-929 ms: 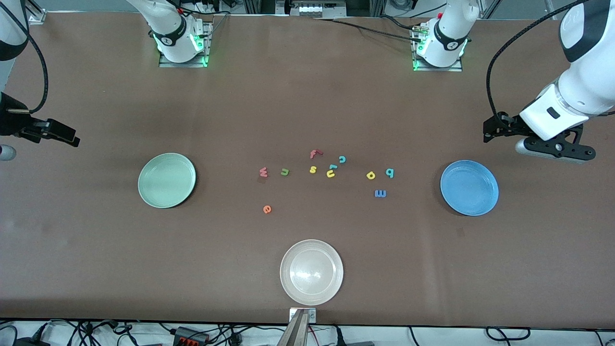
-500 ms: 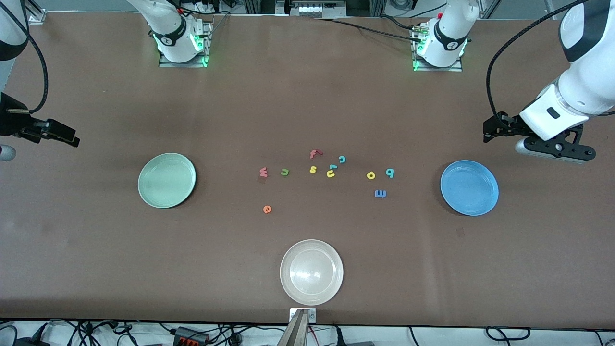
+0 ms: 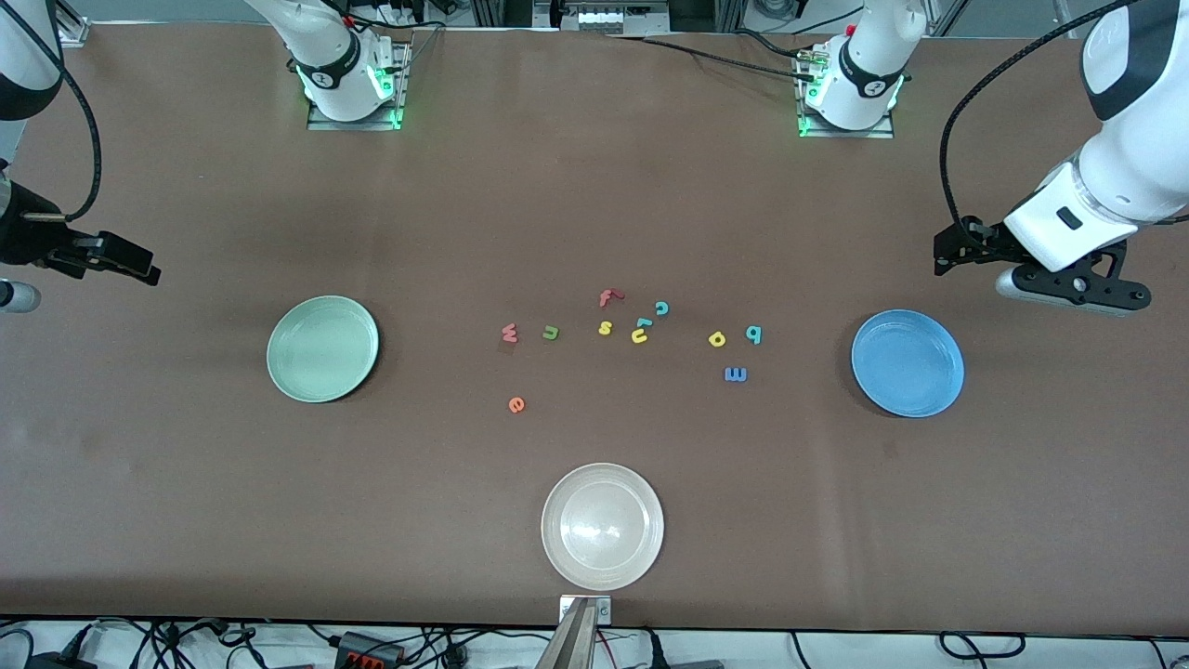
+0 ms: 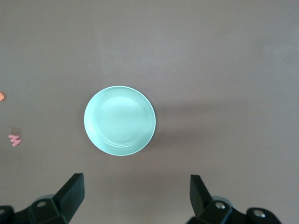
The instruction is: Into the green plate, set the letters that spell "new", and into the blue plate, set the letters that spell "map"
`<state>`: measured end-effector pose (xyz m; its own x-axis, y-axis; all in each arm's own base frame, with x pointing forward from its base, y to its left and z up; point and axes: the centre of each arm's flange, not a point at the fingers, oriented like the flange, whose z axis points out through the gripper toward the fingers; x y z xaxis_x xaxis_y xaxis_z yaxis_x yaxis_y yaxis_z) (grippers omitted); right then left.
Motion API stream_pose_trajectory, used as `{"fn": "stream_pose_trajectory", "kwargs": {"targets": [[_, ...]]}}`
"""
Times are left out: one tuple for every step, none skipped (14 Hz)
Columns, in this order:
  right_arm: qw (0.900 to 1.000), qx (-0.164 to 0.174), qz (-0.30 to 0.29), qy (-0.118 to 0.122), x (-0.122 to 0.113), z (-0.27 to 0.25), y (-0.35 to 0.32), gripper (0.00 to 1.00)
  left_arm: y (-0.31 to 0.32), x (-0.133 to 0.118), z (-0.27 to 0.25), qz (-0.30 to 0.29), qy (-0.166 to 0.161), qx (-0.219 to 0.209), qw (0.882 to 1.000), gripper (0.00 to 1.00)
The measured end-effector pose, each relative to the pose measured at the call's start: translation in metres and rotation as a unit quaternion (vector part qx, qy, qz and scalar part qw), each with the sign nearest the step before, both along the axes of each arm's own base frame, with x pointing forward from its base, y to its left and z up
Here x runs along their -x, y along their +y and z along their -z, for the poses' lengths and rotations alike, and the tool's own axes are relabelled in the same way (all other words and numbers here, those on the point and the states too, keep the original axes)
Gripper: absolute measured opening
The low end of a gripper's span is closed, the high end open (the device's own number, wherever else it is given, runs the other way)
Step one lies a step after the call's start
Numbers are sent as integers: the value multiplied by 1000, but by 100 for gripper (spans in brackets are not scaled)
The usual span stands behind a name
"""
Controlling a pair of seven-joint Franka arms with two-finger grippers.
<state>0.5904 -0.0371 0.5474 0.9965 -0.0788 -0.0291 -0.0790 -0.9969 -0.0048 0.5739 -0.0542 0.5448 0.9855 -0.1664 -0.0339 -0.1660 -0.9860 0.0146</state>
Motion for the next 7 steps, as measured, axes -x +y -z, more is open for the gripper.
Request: {"fn": "stream_pose_trajectory", "kwargs": {"targets": [[1000,-6,-5,2,-2,4,8,100,-1,0,2,1,5,0,1000,100],[1000,-12,-13,4,-5,10,20,100,-4,0,6,4,12,0,1000,100],[1000,-14,-24,4,-10,17,35,100,-7,-2,14,6,19,-1,1000,100],[999,-15,-39,6,-14,27,54,100,-9,-5,26,8,30,-1,1000,100],[998,-15,-56,9,-19,38,75,100,-14,-10,41,13,41,0,999,100],[997,-15,-75,13,-23,52,99,100,-22,-16,58,19,48,0,999,100],[996,-14,-92,15,-26,67,125,100,-34,-22,76,28,54,1,998,100]]}}
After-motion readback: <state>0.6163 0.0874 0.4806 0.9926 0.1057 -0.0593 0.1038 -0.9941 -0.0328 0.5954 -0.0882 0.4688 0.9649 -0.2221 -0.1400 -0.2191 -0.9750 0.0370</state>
